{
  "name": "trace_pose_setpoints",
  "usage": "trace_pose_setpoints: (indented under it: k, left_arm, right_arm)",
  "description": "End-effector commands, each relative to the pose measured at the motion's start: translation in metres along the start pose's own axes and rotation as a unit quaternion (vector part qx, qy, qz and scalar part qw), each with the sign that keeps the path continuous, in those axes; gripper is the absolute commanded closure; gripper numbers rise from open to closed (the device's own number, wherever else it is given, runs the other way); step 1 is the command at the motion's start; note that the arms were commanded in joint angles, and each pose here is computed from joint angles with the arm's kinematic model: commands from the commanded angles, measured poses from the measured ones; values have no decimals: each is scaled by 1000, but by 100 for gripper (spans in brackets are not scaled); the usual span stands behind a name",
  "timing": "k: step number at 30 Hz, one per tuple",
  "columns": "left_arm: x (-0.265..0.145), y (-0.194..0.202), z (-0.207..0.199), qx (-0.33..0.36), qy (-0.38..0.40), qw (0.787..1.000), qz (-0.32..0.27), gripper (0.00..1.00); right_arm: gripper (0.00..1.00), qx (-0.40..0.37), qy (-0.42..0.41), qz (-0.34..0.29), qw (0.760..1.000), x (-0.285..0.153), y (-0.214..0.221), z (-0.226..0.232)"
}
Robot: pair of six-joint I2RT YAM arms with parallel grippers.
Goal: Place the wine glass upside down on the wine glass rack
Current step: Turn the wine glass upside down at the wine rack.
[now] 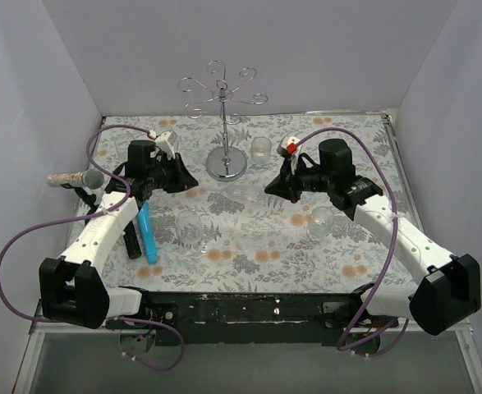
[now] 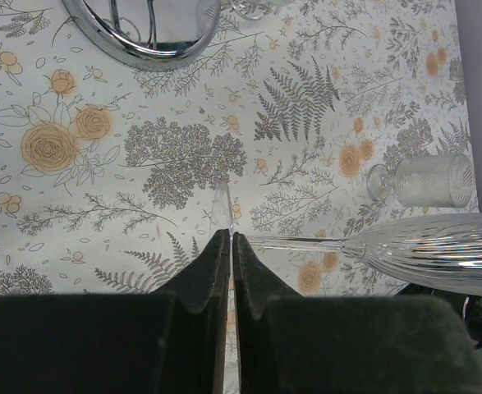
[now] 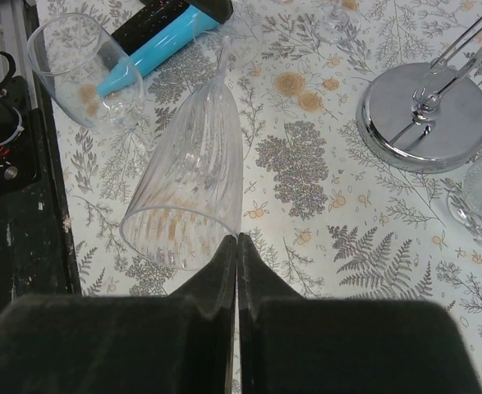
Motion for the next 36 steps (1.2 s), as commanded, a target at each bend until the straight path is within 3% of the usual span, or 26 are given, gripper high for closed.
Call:
trace_pose_setpoints:
  k: [1,7,12,19,26,36]
  left_arm:
    - [-15,-12,-12,19,12,999,-30,100]
    - [-25,-15,-14,36,0,998,-53,100]
    - [-32,-18,-10,45,-31,996,-68,100]
    - [-52,-31,-11,73,-77,989,-107,100]
    - [-72,-43,-16,105,-112,979,-134,100]
    - [-103,-54,-37,149,-116,965,-183,100]
  right_arm:
    - [99,-28,1,-44,999,-9,-29,-1]
    - [94,-29,-7,-52,998,-9,-29,-2]
    - [62,-32,-13,-52,998,-10,-27,0]
    - [38,-63,-37,-58,996,-20,-22,0]
    - [30,-97,-26,-66,993,-47,-15,-6]
    - [28,-65,31,-68,995,-87,28,-18]
Point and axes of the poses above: each gripper's point midway between its finger pads, its own x axis out along the fingers, its own z axis along the line the jaws close on, y = z × x, the point moved 7 cm from there along -x, back along the fingers, and after that the axes turned 13 degrees about -x, right-handed, at the moved point
